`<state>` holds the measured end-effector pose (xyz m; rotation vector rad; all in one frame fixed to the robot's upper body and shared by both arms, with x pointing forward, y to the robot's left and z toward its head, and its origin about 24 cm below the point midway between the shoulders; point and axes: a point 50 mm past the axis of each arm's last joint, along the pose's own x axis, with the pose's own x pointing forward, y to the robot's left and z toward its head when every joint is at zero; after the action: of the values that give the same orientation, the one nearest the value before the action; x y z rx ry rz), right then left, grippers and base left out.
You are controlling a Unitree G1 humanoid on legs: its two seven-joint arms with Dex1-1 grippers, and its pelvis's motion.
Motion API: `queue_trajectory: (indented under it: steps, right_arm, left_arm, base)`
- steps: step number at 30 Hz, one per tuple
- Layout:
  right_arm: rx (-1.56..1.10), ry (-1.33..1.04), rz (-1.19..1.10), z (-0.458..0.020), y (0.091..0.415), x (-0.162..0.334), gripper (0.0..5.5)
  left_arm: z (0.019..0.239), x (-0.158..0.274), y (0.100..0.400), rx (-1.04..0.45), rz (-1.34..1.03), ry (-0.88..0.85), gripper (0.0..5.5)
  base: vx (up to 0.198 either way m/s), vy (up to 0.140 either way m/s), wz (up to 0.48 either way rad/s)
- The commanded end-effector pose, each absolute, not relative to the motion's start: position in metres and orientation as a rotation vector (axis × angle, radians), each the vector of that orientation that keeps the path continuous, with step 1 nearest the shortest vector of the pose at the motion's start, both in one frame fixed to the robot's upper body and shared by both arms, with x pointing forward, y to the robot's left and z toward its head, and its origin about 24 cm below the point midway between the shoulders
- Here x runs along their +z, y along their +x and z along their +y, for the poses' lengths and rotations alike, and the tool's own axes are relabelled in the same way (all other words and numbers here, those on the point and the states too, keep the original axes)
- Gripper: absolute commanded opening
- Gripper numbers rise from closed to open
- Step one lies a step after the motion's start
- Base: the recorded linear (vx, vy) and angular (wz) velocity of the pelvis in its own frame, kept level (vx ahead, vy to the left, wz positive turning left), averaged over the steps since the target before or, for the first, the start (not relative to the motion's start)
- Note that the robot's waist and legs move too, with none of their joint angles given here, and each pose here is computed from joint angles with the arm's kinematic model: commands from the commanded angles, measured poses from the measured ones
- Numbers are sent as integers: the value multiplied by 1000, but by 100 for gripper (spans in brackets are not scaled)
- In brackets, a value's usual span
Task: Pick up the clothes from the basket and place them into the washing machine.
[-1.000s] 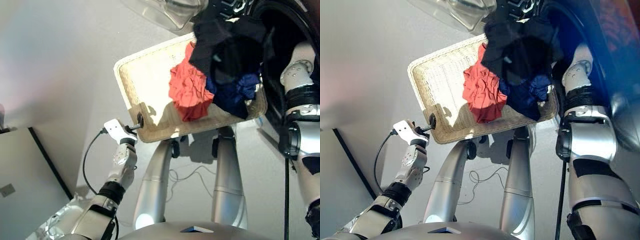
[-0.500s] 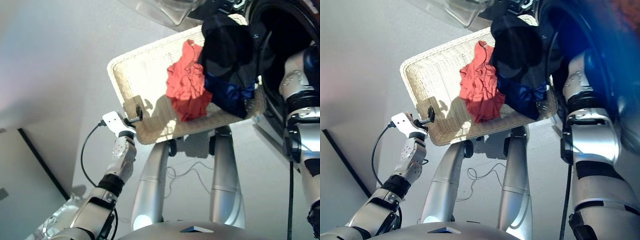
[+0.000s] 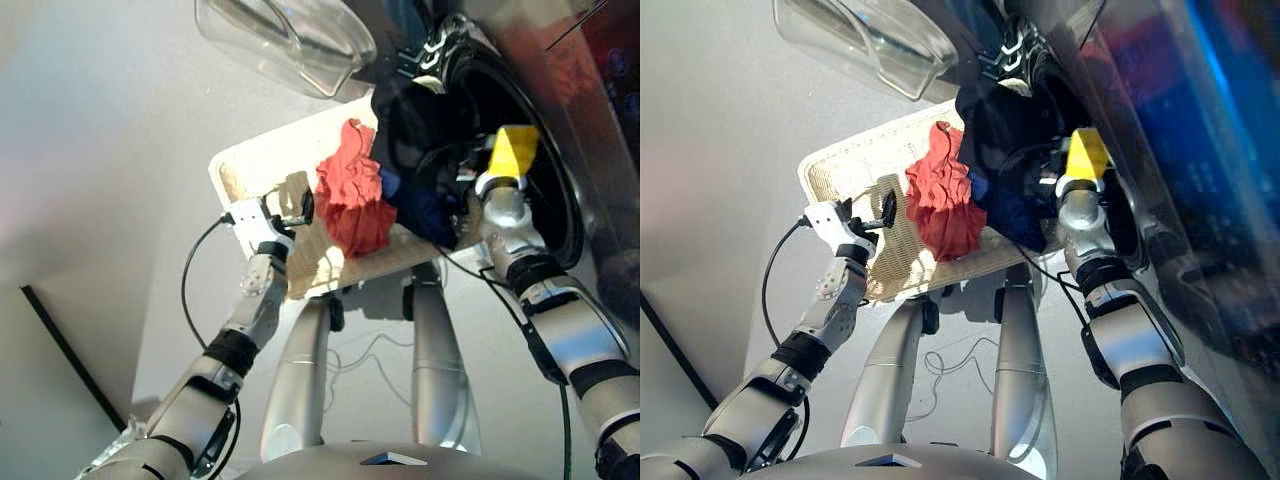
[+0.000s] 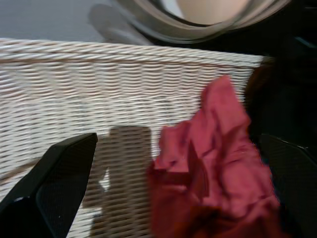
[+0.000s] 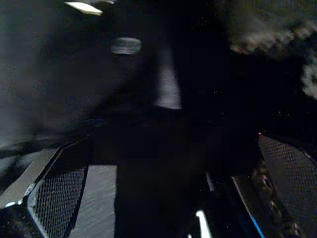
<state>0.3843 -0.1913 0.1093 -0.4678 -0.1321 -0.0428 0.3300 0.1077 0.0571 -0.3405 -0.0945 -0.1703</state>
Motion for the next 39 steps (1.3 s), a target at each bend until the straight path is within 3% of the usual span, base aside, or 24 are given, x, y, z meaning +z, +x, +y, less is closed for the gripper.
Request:
queue_trajectory:
  steps: [1,13,25,26,27,28,39]
  right_arm:
    - [125,-582,-236,-151,381,113,550]
    - [312,-727,-574,-88,362,158,550]
    - [368,-677,-689,-69,346,172,550]
    - [376,-676,-696,-66,345,172,550]
    - [377,-673,-693,-66,345,171,550]
    - [375,-668,-688,-66,345,170,550]
    - [400,-674,-604,-71,341,144,550]
  left_arm:
    - [106,61,337,-168,-110,-282,550]
    - [92,55,357,-109,0,-173,550]
    - [117,69,374,-31,-1,-87,550]
    - [121,69,375,-22,3,-89,315]
    - [121,71,376,-18,-3,-84,43]
    - [121,72,376,-17,-9,-84,0]
    - [110,82,372,-85,-83,-187,0]
  base:
    - [0,0,0]
    - [0,0,0]
    - [-1,3,-71]
    - [0,0,0]
    - [0,0,0]
    - [0,0,0]
    - [0,0,0]
